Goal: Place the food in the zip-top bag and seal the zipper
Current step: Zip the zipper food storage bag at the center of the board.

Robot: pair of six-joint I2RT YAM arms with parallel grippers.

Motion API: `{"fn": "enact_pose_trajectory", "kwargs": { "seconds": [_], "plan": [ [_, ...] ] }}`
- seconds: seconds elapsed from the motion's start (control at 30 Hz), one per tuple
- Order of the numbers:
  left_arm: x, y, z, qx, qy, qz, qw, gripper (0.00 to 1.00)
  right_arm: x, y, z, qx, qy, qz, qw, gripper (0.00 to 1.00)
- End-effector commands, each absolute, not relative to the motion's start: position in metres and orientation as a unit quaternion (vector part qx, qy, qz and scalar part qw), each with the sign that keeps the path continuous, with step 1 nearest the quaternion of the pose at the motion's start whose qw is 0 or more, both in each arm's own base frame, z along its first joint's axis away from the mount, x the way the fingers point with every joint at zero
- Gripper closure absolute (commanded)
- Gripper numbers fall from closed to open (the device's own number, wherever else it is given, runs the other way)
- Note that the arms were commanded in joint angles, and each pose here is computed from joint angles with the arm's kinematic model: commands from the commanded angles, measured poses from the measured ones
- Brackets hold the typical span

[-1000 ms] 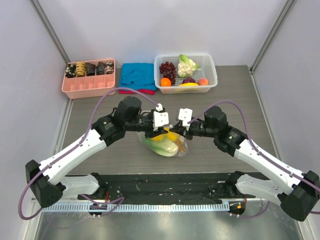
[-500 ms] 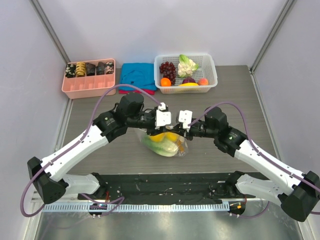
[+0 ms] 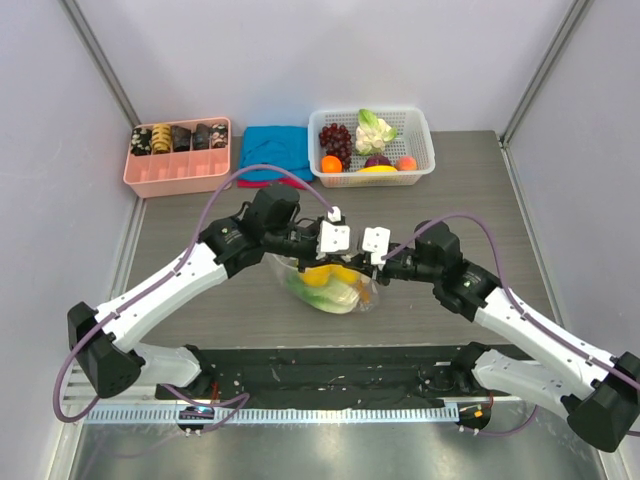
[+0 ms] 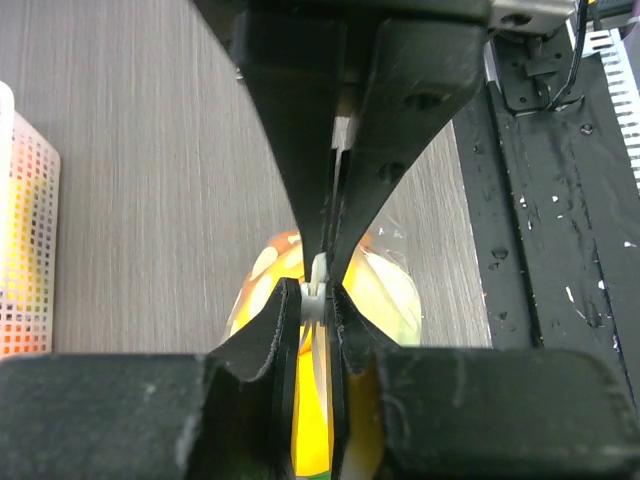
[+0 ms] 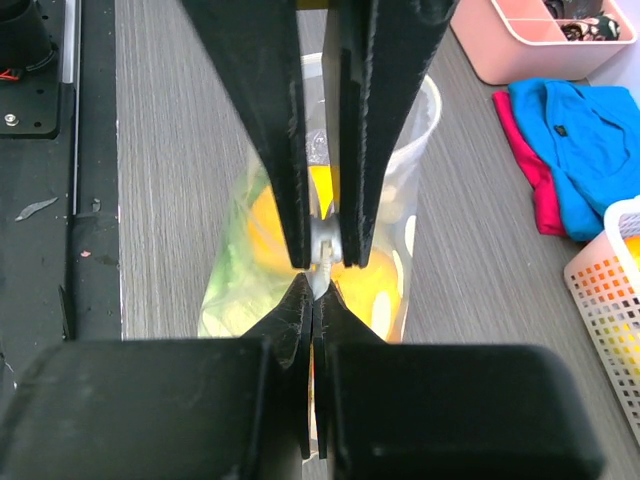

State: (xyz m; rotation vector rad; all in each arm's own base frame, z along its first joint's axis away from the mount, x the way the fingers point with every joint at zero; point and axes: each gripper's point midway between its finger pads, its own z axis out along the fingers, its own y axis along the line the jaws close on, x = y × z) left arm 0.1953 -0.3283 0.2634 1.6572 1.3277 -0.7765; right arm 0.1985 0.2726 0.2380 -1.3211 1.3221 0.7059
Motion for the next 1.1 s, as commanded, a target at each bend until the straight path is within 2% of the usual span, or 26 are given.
{"fn": "enact_pose_trajectory", "kwargs": {
  "seconds": [0.0, 0.3, 1.07],
  "plan": [
    [0.206, -0.313, 0.262, 0.649, 0.551, -0.299, 0.430, 0.95, 0.196, 0.270, 0.266, -0.549, 0.522, 0.288, 0.586, 0.99],
    [0.213, -0.287, 0.242, 0.649, 0.577, -0.273, 0.415, 0.95, 0.196, 0.262, 0.267, -0.539, 0.528, 0.277, 0.595, 0.99],
    [0.243, -0.159, 0.207, 0.580, 0.683, -0.177, 0.407, 0.94, 0.223, 0.233, 0.266, -0.491, 0.574, 0.219, 0.618, 0.99]
  ]
}}
